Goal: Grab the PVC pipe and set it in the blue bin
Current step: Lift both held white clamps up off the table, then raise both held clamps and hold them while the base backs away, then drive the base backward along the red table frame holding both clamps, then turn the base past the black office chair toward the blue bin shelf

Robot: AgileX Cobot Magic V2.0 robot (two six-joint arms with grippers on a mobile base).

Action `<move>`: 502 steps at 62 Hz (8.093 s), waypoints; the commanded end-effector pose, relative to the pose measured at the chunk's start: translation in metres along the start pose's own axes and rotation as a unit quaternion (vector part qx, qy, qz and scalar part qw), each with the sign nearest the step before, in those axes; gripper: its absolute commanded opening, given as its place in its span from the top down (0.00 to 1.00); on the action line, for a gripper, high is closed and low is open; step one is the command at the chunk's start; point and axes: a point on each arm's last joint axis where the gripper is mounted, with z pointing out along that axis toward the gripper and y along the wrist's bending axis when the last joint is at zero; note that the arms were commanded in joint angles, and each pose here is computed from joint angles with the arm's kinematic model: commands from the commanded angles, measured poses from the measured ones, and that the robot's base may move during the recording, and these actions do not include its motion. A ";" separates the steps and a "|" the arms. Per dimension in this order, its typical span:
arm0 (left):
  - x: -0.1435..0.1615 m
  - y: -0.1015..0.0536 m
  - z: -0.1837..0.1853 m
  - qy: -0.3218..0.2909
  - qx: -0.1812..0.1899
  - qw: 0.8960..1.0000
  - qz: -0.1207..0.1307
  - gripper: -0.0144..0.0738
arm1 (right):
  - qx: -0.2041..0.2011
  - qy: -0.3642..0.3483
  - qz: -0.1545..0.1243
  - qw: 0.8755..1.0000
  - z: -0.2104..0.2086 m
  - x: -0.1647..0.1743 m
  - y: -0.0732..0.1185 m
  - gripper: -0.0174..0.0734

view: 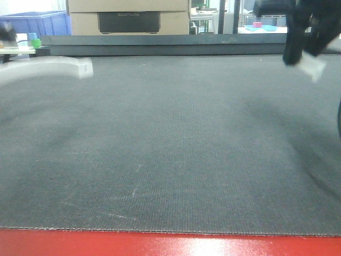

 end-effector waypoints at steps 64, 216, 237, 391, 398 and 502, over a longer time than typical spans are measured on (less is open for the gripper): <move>0.111 -0.030 -0.126 -0.436 0.039 0.897 0.062 0.96 | 0.022 -0.397 -0.007 0.917 -0.121 0.108 -0.060 0.98; 0.136 -0.047 -0.187 -0.581 0.090 0.805 0.085 0.96 | 0.006 -0.545 -0.009 0.838 -0.191 0.155 -0.057 0.98; 0.136 -0.047 -0.187 -0.581 0.090 0.805 0.085 0.96 | 0.006 -0.545 -0.009 0.838 -0.191 0.155 -0.057 0.98; 0.136 -0.047 -0.187 -0.582 0.090 0.804 0.085 0.96 | 0.006 -0.545 -0.009 0.838 -0.191 0.155 -0.057 0.98; 0.136 -0.047 -0.187 -0.582 0.090 0.804 0.085 0.96 | 0.006 -0.545 -0.009 0.838 -0.191 0.155 -0.057 0.98; 0.136 -0.047 -0.187 -0.582 0.090 0.804 0.085 0.96 | 0.006 -0.545 -0.009 0.838 -0.191 0.155 -0.057 0.98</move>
